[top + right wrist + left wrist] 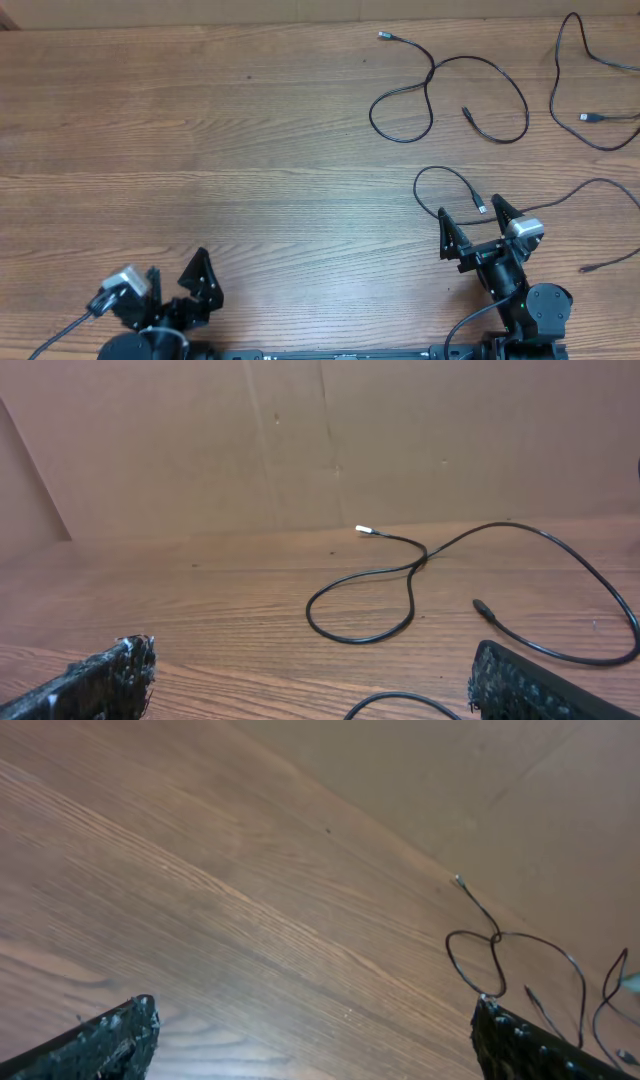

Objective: Untangle cables

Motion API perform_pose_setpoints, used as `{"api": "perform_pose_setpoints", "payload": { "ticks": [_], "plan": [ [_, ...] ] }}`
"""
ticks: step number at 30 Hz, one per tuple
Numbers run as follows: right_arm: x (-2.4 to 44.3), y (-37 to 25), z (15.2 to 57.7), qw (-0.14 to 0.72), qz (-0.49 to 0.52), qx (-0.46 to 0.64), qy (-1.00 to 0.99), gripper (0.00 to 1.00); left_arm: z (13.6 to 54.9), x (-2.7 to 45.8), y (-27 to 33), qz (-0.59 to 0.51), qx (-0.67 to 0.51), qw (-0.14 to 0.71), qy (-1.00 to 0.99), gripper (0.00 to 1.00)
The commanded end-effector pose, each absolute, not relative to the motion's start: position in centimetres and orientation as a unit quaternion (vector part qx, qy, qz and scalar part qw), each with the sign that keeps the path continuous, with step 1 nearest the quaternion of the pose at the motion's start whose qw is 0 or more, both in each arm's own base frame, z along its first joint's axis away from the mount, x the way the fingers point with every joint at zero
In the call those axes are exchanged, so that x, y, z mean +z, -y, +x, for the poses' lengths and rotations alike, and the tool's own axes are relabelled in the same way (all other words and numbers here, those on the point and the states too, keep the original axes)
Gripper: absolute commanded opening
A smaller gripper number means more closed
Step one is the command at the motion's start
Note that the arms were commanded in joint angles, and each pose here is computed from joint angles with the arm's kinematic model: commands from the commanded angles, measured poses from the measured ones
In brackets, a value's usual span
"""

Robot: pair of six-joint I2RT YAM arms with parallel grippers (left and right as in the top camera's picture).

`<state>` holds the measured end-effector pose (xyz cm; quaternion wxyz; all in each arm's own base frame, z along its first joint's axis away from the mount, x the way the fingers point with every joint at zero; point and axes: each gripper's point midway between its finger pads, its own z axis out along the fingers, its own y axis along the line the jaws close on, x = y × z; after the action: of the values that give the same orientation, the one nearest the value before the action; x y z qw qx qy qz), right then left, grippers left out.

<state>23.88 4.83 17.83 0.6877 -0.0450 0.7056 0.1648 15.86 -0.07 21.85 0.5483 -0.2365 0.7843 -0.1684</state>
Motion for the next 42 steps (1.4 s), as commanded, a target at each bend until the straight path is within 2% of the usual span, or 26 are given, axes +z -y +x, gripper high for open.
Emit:
{"api": "perform_pose_setpoints", "payload": {
  "ticks": [1, 10, 18, 24, 30, 42],
  "plan": [
    [17.6, -4.8, 23.9, 0.689, -0.048, 0.161, -0.705, 1.00, 17.4, 20.6, 1.0, -0.221, -0.191, 0.549, -0.783, 1.00],
    [17.6, -4.8, 23.9, 0.689, -0.048, 0.161, -0.705, 1.00, 22.1, 21.9, 2.5, -0.118, -0.192, 0.656, -0.720, 0.99],
    [17.6, -4.8, 23.9, 0.689, -0.048, 0.161, -0.705, 1.00, 23.9, 20.6, 2.3, -0.025, -0.103, 0.712, -0.694, 0.99],
    [17.6, -4.8, 23.9, 0.689, -0.048, 0.161, -0.705, 1.00, 24.6, 17.6, 1.2, -0.042, -0.072, 0.706, -0.703, 1.00],
    [17.6, -4.8, 23.9, 0.689, -0.048, 0.161, -0.705, 1.00, 24.6, 15.6, 1.2, -0.007, -0.033, 0.678, -0.734, 1.00],
    [17.6, -4.8, 23.9, 0.689, -0.048, 0.161, -0.705, 1.00, 24.6, 15.6, 1.4, 0.019, -0.016, 0.679, -0.734, 0.99]
  ]
}}
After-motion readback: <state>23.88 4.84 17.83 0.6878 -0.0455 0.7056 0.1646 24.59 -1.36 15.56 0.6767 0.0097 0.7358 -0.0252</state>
